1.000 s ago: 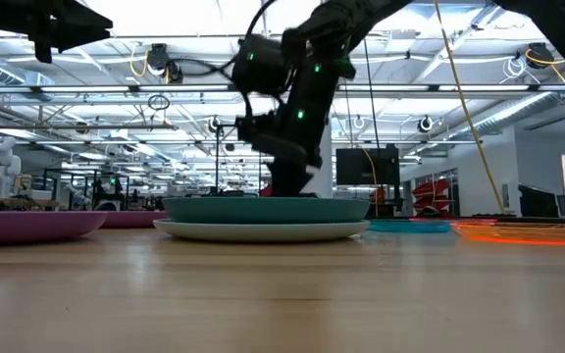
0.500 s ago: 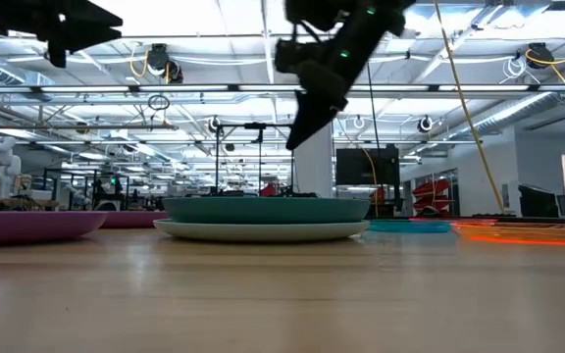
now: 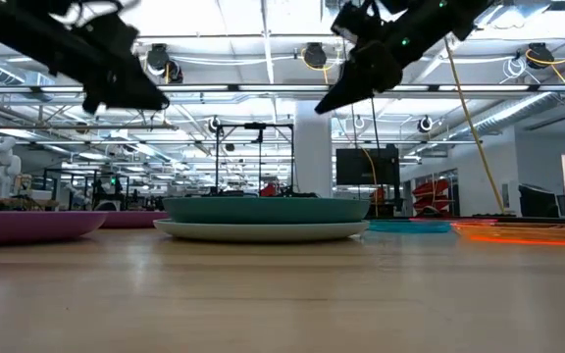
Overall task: Stack plastic plates
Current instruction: Stack the top violet plate on the green plate
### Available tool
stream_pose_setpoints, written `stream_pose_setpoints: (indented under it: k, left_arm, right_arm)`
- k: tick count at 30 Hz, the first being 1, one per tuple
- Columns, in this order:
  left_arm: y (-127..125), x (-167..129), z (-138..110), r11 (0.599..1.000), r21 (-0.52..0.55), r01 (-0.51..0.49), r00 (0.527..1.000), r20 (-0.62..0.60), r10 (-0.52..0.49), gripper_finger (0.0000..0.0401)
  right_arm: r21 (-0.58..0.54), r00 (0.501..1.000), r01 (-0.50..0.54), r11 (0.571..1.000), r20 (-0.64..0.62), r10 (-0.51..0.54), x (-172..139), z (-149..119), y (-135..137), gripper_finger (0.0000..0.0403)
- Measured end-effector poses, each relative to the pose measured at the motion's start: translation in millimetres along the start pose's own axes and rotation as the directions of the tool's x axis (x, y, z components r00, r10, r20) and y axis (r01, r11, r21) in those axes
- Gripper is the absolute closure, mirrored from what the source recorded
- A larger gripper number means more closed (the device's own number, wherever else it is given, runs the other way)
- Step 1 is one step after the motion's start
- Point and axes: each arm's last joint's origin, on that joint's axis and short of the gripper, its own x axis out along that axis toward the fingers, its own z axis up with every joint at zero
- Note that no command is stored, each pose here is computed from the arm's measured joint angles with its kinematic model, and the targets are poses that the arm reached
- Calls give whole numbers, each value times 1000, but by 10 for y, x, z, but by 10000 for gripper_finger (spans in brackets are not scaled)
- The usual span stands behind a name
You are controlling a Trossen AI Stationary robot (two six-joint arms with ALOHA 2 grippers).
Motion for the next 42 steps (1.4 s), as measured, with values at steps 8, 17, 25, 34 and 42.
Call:
stream_pose_setpoints:
  k: [8,17,25,34,42]
  left_arm:
    - [72,278,110,964,71,-256,872,-413,262,263]
    - [167,623,498,937,297,-186,711,-618,337,263]
    - [636,820,545,964,254,-80,605,-756,249,263]
    - [1049,1052,401,957,118,-264,516,-821,243,263]
    - [1086,1240,247,957,72,-280,481,-853,204,262]
  right_arm:
    - [-46,994,54,997,98,-49,-303,106,-145,401]
    - [-66,996,-78,995,34,81,-337,18,-114,401]
    - [-85,994,-108,991,-4,108,-413,-20,-108,401]
    - [-78,994,-110,991,-7,110,-462,-24,-113,401]
    - [-78,993,-115,990,-22,114,-463,-38,-111,401]
